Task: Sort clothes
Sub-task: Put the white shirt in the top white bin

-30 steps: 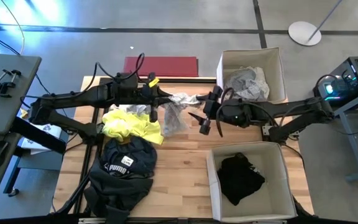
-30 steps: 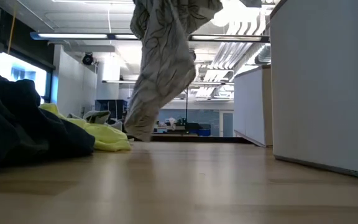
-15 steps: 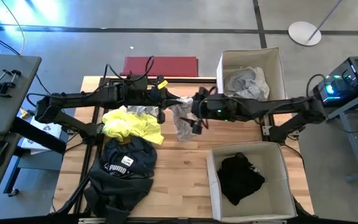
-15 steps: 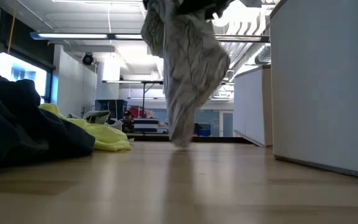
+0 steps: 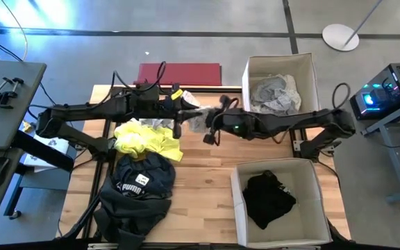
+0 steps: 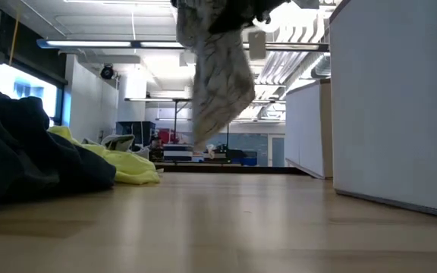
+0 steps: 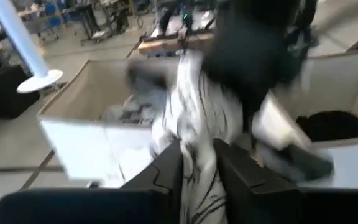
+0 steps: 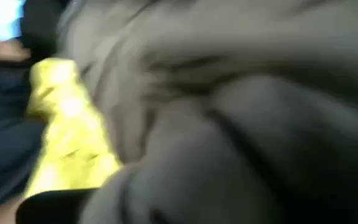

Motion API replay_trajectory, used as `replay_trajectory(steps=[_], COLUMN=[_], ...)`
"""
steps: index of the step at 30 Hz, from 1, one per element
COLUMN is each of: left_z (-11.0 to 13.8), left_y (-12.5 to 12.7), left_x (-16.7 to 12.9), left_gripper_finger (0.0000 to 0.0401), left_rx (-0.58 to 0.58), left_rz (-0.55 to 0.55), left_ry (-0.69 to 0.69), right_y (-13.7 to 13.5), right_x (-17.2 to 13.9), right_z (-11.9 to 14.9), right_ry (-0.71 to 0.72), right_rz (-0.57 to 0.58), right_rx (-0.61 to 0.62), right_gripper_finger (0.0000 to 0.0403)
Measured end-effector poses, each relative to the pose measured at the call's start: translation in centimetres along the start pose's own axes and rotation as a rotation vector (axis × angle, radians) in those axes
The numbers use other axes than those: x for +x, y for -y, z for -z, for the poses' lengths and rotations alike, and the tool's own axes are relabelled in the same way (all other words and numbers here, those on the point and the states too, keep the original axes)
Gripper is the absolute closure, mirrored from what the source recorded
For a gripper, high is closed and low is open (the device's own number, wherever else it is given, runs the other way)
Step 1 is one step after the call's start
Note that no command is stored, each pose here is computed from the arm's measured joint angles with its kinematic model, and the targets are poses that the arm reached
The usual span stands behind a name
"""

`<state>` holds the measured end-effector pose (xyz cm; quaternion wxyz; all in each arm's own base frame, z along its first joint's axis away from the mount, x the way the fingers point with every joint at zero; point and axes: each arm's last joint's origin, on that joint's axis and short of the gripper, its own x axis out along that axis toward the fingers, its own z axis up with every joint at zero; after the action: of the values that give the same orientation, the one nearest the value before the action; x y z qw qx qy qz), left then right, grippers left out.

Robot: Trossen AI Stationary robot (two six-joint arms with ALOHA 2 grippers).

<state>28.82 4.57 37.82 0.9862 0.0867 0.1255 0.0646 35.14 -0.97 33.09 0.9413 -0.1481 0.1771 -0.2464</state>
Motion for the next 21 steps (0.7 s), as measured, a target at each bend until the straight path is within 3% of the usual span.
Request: replay_trajectory(steps=[6,13,17,21], left_z=[1.6,3.0,3.0,3.0], left_y=[-0.5,-0.1,0.2,0.5], left_x=[-1.2,-1.2,-1.2,-1.2], left_gripper_finger=[0.0284,0.0275,0.0274,0.0274], left_rx=[-0.019,-0.050,-0.046,-0.041], left_rz=[-0.084,-0.079,-0.073,-0.064], left_ry=[-0.203,-0.308,-0.309,-0.309], right_y=[3.5,10.2,14.3,18.0], right_x=[-5.0,-9.8,-11.3,-11.4], right_z=[-1.7,-0.7,1.9,6.1], right_ry=[-0.053,-0.294,-0.408,-0.625], right_rz=[0.351,0.796,0.820,0.712], right_rx=[-0.058,-0.167,-0.079,0.192], right_gripper_finger=[0.0360,0.0362,0.0360,0.0359])
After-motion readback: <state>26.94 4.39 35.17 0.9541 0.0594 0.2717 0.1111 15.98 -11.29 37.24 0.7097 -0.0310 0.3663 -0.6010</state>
